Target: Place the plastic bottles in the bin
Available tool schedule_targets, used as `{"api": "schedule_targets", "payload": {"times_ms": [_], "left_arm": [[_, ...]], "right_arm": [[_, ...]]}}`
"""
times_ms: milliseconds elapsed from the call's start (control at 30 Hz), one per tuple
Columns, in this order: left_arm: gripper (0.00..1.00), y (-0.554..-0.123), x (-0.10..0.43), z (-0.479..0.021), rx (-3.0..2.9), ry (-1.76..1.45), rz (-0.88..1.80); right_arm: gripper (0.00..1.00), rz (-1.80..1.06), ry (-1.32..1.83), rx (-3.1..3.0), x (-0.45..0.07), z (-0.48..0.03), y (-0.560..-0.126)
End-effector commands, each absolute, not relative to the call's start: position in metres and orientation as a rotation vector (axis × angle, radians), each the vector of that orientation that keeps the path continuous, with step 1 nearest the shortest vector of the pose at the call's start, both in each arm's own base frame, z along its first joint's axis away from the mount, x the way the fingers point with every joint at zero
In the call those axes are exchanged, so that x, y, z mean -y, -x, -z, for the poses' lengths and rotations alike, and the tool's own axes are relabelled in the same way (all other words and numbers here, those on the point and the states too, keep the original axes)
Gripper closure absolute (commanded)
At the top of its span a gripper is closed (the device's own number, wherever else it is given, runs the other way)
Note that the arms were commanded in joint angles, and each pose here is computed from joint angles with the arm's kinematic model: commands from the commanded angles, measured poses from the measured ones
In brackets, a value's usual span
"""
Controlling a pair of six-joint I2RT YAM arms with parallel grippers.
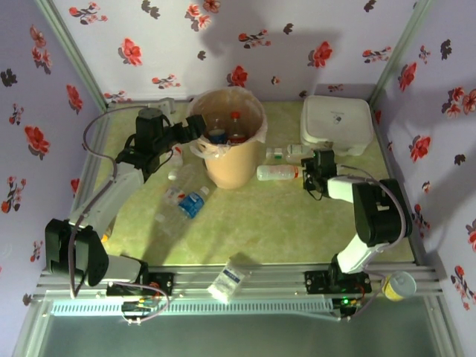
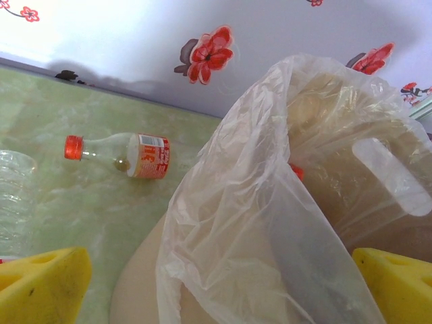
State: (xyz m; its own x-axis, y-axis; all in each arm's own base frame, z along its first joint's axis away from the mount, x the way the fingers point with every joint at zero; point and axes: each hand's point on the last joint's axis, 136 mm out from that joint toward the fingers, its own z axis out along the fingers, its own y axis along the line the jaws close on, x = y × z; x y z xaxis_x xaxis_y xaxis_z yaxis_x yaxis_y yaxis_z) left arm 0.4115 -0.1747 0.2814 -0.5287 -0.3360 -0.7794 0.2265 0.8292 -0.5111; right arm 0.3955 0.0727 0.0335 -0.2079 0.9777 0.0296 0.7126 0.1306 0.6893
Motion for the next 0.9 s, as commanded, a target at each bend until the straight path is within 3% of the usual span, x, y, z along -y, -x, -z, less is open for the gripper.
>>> {"api": "schedule_targets", "payload": {"times_ms": [0,500,867], "left_arm": [[0.02,-0.409,0.177,-0.286,-1.985,0.085,0.736],[0.02,-0.410,0.175,-0.285,-1.985,0.099,0.732],[0.01,-0.410,0.175,-0.286,-1.982,0.095,0.730]], "right_arm": [[0.42,-0.864,-1.641,-1.987,-0.082,-0.028,-0.405],[0.68,-0.874,-1.642,-1.955,-0.079,-0.028,-0.402],[0.75,-0.759,-1.326,-1.934,-0.059,-0.138,-0.401]]}}
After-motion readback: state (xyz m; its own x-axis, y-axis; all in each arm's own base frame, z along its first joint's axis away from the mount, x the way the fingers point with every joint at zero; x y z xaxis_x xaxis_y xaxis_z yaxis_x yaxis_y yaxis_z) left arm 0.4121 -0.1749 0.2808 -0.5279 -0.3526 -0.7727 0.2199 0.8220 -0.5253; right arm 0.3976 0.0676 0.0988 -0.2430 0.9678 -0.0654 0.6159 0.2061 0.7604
